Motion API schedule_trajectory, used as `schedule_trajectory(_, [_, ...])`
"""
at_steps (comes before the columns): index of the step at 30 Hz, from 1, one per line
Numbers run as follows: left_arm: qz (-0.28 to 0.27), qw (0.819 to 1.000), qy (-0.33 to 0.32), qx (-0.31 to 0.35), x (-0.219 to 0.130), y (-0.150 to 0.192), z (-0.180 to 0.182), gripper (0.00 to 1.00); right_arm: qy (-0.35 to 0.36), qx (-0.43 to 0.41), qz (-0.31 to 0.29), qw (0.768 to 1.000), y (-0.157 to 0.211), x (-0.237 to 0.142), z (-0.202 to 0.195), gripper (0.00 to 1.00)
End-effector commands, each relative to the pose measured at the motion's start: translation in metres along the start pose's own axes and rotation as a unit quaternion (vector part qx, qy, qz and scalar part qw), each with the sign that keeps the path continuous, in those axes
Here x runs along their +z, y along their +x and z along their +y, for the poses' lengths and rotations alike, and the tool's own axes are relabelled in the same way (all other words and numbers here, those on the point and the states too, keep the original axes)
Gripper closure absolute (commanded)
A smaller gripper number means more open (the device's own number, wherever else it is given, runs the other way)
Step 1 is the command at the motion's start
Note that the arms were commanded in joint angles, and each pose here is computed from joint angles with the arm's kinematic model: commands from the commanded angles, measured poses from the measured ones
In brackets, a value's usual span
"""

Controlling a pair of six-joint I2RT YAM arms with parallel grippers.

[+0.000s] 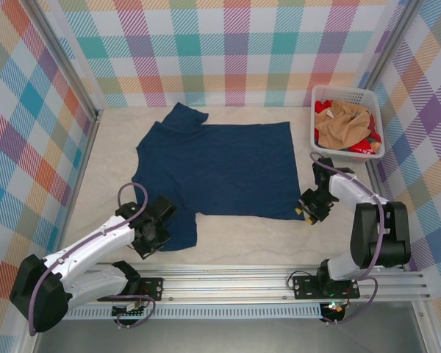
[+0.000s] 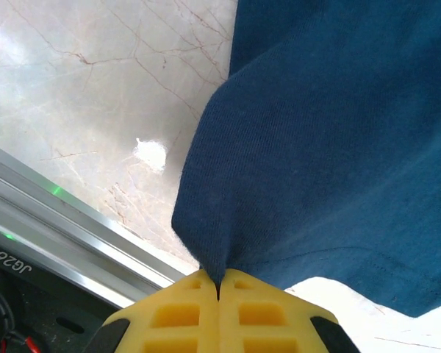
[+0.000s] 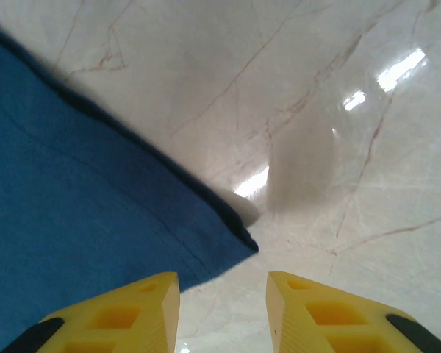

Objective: Fold and stack the t-shirts

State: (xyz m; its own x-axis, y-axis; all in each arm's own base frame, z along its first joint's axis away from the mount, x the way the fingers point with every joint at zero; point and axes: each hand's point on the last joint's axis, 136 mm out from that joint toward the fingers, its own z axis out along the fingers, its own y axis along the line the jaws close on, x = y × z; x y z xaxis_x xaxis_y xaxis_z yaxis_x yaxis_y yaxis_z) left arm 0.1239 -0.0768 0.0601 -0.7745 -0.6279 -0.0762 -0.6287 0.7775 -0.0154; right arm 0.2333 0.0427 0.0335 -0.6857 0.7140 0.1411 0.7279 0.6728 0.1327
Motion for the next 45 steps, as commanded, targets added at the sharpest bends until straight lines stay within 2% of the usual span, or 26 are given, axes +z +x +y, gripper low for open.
schedule_trajectory(1, [-0.005, 1.0, -0.01, -0.009, -0.007, -0.003, 0.005, 1.0, -0.006, 0.024, 0.011, 1.0, 0.0, 0.004, 0.001, 0.64])
schedule_trajectory(10, [0.006, 1.0, -0.01, -0.006, -0.003, 0.0, 0.003, 1.0, -0.024, 0.05, 0.024, 0.998, 0.002, 0.024, 0.003, 0.65])
schedule_trajectory(12, [0.012, 1.0, -0.006, -0.007, -0.001, 0.002, 0.002, 1.0, -0.024, 0.048, 0.019, 0.998, -0.003, 0.029, 0.006, 0.71])
schedule_trajectory(17, [0.029, 0.999, -0.009, -0.011, 0.004, 0.01, 0.007, 1.0, -0.021, 0.041, 0.003, 0.999, -0.012, 0.027, 0.008, 0.95])
schedule_trajectory(19, [0.025, 1.0, -0.01, -0.014, 0.003, 0.011, 0.011, 1.0, -0.013, 0.035, 0.0, 0.999, -0.011, 0.024, 0.005, 1.0])
schedule_trajectory(24, [-0.001, 1.0, 0.015, -0.012, -0.01, 0.01, 0.011, 1.0, 0.005, 0.013, -0.002, 1.0, -0.001, 0.012, -0.008, 1.0])
schedule_trajectory(29, [-0.041, 0.998, 0.043, 0.033, -0.036, 0.006, -0.003, 1.0, 0.014, -0.002, 0.002, 1.0, 0.018, -0.001, -0.024, 1.0])
schedule_trajectory(35, [-0.112, 0.989, 0.092, 0.036, -0.068, -0.03, -0.041, 1.0, -0.002, -0.027, 0.0, 1.0, 0.013, -0.009, -0.01, 1.0])
schedule_trajectory(39, [-0.11, 0.988, 0.104, 0.036, -0.076, -0.065, -0.081, 1.0, -0.011, -0.044, -0.003, 0.999, 0.001, -0.02, 0.009, 1.0])
schedule_trajectory(45, [-0.108, 0.988, 0.101, 0.042, -0.083, -0.123, -0.117, 1.0, -0.025, -0.059, -0.003, 0.998, -0.016, -0.032, 0.037, 1.0])
